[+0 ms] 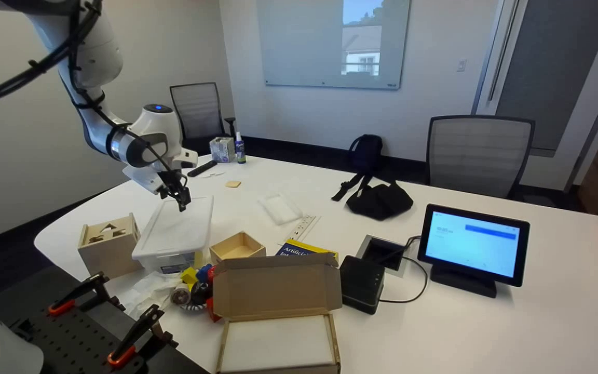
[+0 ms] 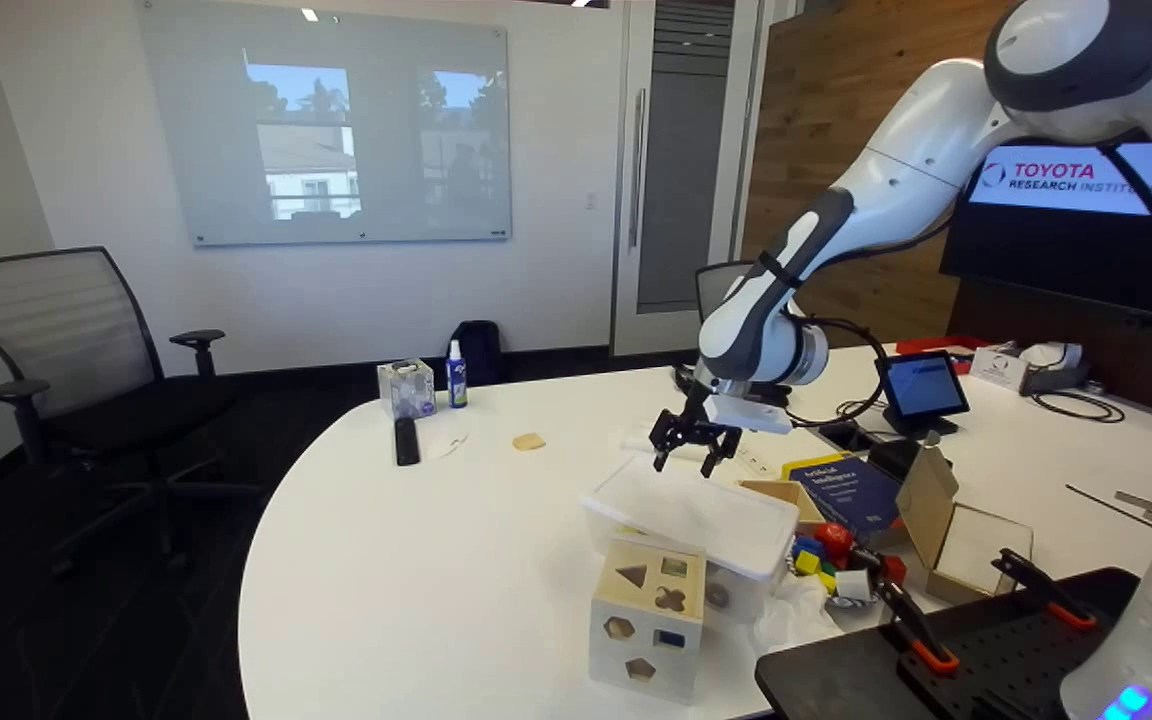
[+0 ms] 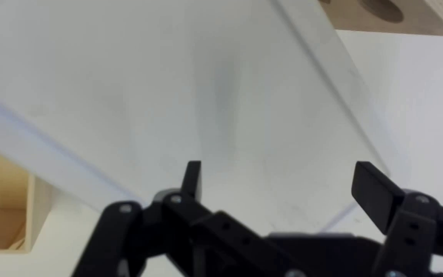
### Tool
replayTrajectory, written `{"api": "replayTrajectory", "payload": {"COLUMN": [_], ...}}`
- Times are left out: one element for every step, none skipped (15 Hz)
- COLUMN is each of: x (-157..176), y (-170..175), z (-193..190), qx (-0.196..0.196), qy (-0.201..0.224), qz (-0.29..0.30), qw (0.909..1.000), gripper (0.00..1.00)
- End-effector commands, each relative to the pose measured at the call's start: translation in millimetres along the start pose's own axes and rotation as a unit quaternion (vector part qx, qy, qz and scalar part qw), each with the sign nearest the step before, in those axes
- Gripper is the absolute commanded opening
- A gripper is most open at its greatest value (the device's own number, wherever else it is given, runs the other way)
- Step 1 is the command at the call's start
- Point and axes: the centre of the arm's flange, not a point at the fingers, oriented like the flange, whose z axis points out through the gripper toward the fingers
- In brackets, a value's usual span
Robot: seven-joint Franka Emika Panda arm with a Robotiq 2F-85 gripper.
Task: Put the white lid on the clear container.
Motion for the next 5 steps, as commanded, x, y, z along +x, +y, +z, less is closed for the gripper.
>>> {"api": "replayTrajectory", "payload": {"x": [-19.2, -19.5, -19.5, -19.5, -20.2], "y": [-12.1, -14.7, -16.9, -17.6, -19.0], "z": [-58.9, -65.9, -71.6, -75.5, -80.7], "qx": [0.012, 0.015, 0.016, 0.018, 0.02], "qy": [0.012, 0.017, 0.021, 0.026, 0.031], "qz": [-0.02, -0.026, -0.028, -0.029, -0.032], "qw": [0.9997, 0.9994, 0.9993, 0.9991, 0.9988], "gripper": [1.0, 1.0, 1.0, 1.0, 1.0]}}
